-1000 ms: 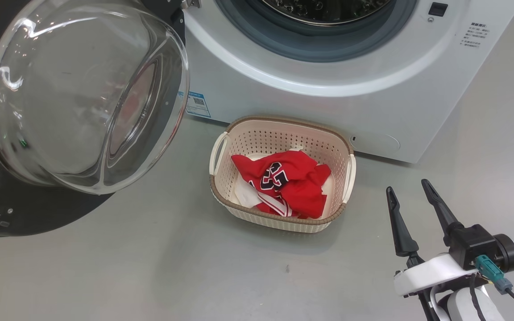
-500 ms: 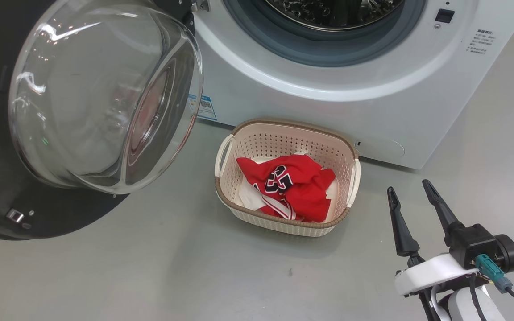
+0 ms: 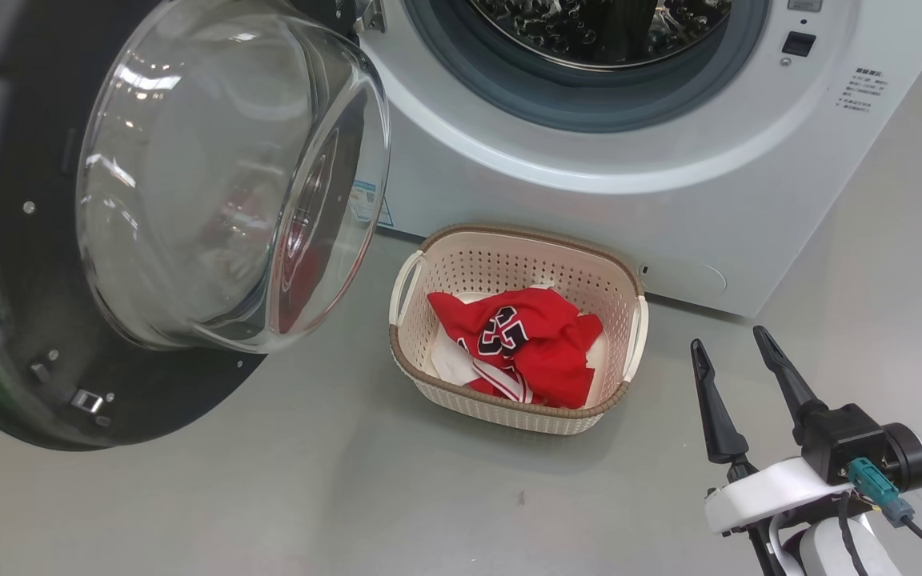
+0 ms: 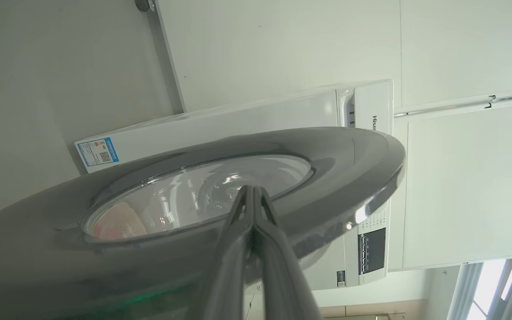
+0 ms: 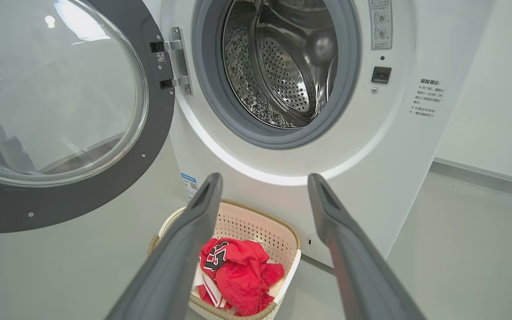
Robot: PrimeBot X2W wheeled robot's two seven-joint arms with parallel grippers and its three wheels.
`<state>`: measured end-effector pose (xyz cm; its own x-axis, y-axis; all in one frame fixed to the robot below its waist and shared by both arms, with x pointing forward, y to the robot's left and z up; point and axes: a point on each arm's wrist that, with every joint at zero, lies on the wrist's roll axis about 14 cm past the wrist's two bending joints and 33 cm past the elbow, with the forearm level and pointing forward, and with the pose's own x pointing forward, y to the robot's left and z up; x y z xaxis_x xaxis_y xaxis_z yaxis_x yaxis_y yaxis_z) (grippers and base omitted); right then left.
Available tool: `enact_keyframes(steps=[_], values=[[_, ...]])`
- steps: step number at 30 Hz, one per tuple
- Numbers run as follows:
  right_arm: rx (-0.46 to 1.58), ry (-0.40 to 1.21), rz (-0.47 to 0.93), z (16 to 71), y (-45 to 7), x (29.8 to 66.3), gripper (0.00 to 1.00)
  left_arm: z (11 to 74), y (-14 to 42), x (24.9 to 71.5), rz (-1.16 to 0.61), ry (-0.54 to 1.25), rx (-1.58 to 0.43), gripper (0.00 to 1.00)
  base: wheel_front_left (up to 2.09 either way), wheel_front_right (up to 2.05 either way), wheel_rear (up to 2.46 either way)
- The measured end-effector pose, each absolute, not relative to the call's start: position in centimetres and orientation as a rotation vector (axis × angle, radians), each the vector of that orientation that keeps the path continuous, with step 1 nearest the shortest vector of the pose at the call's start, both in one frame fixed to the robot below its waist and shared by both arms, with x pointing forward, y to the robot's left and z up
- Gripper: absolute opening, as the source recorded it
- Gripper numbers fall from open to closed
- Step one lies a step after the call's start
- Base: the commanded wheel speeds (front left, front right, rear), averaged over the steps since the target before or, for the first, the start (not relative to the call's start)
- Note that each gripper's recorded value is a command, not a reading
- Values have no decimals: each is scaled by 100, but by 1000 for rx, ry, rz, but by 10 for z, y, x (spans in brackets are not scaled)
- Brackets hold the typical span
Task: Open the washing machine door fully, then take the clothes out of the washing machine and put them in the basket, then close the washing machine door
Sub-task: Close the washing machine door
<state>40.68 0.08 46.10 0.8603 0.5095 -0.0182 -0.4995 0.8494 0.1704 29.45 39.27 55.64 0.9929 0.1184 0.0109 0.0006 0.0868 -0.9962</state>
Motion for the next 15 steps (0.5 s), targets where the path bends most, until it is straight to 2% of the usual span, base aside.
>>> enact_keyframes(steps=[15], values=[[165, 54, 520, 465, -2, 404, 100, 557, 350, 295, -92, 38, -1494, 0, 0, 0, 0]])
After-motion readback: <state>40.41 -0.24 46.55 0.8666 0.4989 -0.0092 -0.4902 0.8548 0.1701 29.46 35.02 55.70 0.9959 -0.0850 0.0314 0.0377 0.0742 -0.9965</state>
